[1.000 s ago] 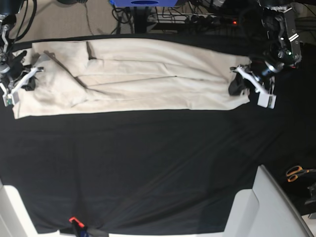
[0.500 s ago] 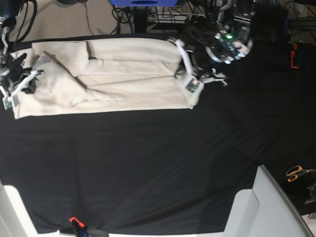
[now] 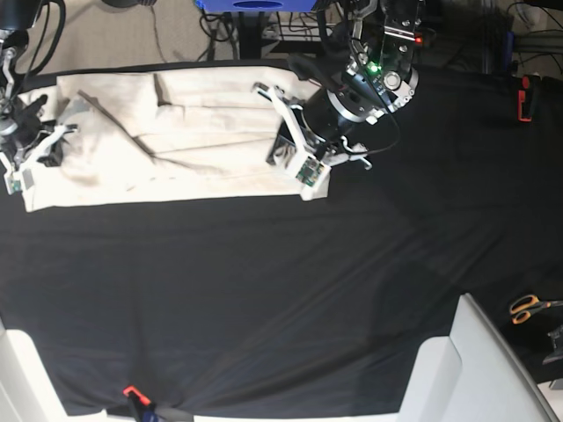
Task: Fold the T-shirt properly
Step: 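Grasp the shirt strip end with the left gripper and lift it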
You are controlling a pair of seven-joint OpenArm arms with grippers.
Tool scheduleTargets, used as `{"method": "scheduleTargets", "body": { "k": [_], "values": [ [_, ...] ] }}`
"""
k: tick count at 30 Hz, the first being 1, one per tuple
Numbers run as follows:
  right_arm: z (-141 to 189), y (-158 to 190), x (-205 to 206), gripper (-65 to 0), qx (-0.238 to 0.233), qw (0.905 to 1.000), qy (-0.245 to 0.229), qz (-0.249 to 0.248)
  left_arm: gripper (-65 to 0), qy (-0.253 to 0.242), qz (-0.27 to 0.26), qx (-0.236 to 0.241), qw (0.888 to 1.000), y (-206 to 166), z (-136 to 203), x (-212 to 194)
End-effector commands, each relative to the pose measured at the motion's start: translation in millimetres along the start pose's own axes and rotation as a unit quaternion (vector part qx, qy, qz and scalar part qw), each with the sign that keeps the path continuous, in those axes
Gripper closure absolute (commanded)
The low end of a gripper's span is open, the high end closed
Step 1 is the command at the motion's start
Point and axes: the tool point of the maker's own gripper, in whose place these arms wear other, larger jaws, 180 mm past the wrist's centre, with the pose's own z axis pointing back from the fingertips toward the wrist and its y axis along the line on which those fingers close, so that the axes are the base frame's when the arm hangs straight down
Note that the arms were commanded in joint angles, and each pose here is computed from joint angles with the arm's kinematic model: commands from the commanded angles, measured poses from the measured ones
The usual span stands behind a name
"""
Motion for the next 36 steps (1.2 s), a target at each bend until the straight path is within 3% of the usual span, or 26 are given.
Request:
{"method": "scheduleTargets", "body": {
  "k": [1, 8, 14, 20, 25, 30, 36],
  "values": [
    [4, -9, 15, 0.0, -0.006, 0.9997, -0.021, 0.005, 0.0, -0.02, 0.003, -0.006, 1.0, -4, 2, 9],
    [3, -9, 16, 0.0, -0.006, 0.9997, -0.022, 0.005, 0.0, -0.019, 0.01, 0.001, 1.0, -4, 6, 7],
    [3, -8, 16, 0.0, -0.006, 0.9997, -0.022, 0.006, 0.0, 0.005, 0.035, 0.107, 0.994, 71, 46, -23],
    [2, -6, 19, 0.0, -0.003, 0.9997, -0.025, 0.007, 0.0, 0.036, 0.068, 0.161, 0.984, 99, 74, -56],
    [2, -6, 19, 0.0, -0.003, 0.9997, -0.025, 0.007, 0.0, 0.02, 0.134, 0.197, 0.971, 119, 96, -69],
    [2, -6, 18, 0.0, -0.003, 0.9997, -0.023, 0.007, 0.0, 0.008, 0.164, 0.215, 0.963, 129, 112, -74],
    [2, -6, 17, 0.0, -0.003, 0.9997, -0.022, 0.007, 0.0, -0.021, 0.223, 0.243, 0.944, 141, 128, -80]
  ]
}}
